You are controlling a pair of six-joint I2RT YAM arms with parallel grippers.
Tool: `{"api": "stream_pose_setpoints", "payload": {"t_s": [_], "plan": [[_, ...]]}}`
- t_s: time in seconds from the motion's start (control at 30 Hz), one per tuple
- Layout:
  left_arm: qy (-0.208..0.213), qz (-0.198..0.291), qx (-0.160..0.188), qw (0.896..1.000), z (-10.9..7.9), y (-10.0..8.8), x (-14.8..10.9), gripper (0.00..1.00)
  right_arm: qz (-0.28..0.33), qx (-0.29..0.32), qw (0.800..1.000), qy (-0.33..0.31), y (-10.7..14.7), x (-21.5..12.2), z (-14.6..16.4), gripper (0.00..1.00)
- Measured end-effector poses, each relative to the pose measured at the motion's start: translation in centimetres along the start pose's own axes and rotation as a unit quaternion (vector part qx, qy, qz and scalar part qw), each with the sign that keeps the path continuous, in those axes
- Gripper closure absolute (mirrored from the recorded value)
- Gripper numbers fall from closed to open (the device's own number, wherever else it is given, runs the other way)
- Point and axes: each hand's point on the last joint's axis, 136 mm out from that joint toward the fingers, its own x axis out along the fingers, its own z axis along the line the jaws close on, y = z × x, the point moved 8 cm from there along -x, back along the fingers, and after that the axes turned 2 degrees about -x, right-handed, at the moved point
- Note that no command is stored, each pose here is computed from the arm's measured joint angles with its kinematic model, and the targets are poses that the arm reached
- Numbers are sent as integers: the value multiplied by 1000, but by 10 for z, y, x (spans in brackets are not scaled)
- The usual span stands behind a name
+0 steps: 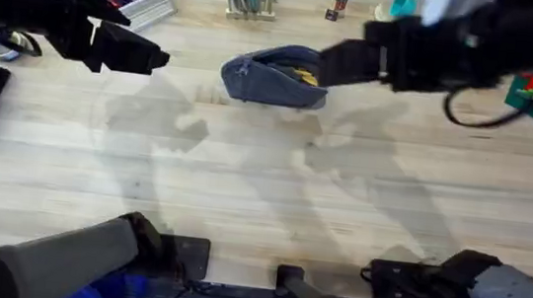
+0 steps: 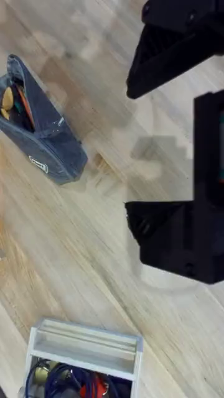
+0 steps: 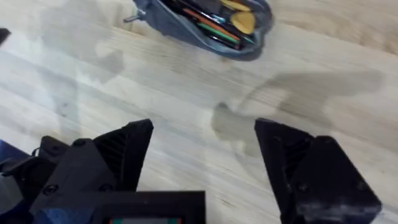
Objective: Unzip the bag, pick up the pens from the table one at a time and place them inside, then zip the bag closed.
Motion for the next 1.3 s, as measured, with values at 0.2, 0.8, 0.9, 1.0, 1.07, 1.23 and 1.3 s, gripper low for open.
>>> {"api": "stream_pose_setpoints", "payload": {"t_s": [0.2,0.8,0.9,1.0,1.07,1.23,1.3], "plan": [[0,0,0,1000,0,0,0,5,20,-6,1000,-9,-18,27,25,5],[0,0,0,1000,0,0,0,5,47,45,998,-18,-25,90,56,5],[0,0,0,1000,0,0,0,6,53,46,997,-19,-25,105,62,5],[0,0,0,1000,0,0,0,6,61,44,997,-19,-25,116,68,6],[0,0,0,1000,0,0,0,5,66,43,997,-18,-25,122,72,7],[1,-1,2,1000,0,0,0,6,77,45,996,-14,-29,133,78,6],[2,-4,6,1000,0,-1,0,6,77,47,996,-13,-32,136,80,6]]}}
